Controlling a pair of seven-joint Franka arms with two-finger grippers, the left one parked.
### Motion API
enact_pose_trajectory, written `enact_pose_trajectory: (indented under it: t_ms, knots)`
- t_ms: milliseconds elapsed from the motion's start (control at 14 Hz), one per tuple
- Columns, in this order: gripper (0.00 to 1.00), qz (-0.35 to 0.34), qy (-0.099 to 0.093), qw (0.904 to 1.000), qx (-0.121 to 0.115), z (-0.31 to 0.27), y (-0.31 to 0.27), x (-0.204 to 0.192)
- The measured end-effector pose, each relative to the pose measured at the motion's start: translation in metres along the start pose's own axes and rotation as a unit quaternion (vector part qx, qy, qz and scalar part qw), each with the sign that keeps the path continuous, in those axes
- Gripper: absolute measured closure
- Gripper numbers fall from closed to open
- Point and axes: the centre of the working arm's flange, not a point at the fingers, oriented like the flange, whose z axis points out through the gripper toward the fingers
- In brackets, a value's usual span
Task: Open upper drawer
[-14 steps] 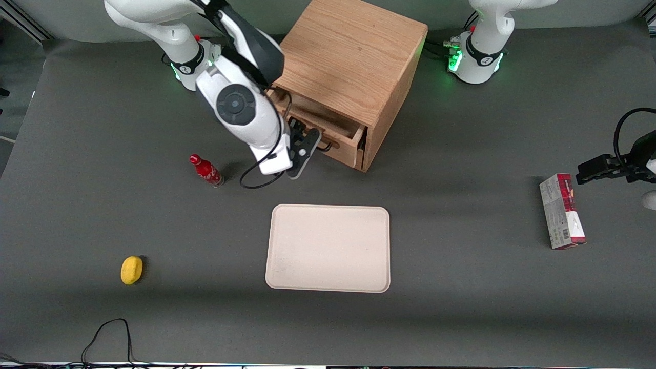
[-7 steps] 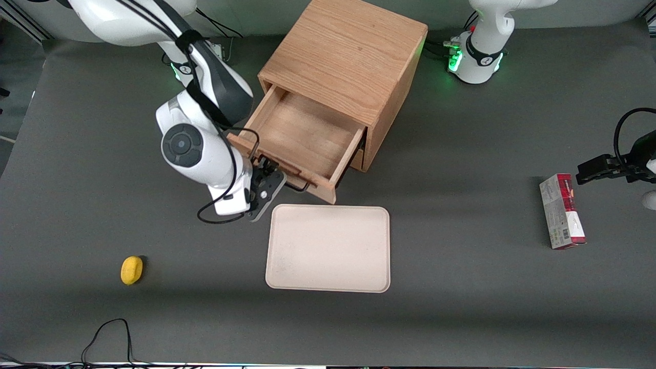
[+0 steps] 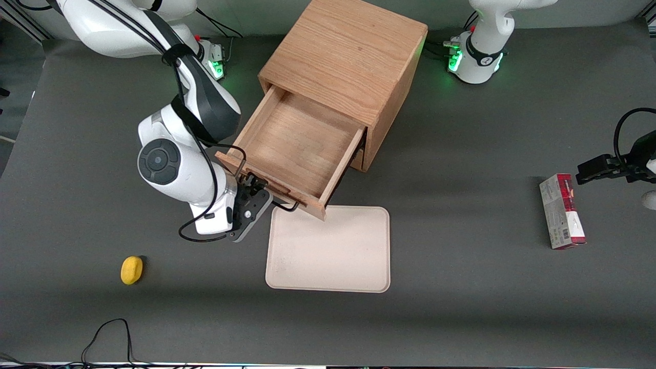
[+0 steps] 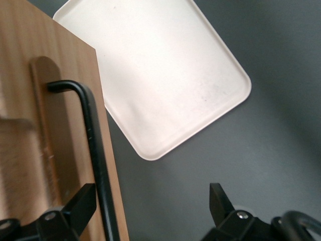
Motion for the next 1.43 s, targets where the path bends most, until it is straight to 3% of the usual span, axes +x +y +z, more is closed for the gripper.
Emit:
enact_pose_trajectory:
  t_ms: [357, 500, 786, 1000, 1214, 1429]
  knots:
    - [0.00, 0.039, 0.033, 0.9962, -0.070, -0.128, 0.043, -0.028]
    - [0.00, 0.096, 0.019, 0.9919, -0.081, -0.156, 0.056, -0.059]
    - [0.00, 0.256, 0.006, 0.9621, -0.093, -0.185, 0.071, -0.132]
    - [0.00, 0.352, 0.010, 0.9331, -0.074, -0.190, 0.079, -0.202]
    - [0.00, 0.423, 0.017, 0.9037, -0.067, -0.195, 0.061, -0.242]
    - [0.00, 0.451, 0.019, 0.8903, -0.059, -0.200, 0.059, -0.275]
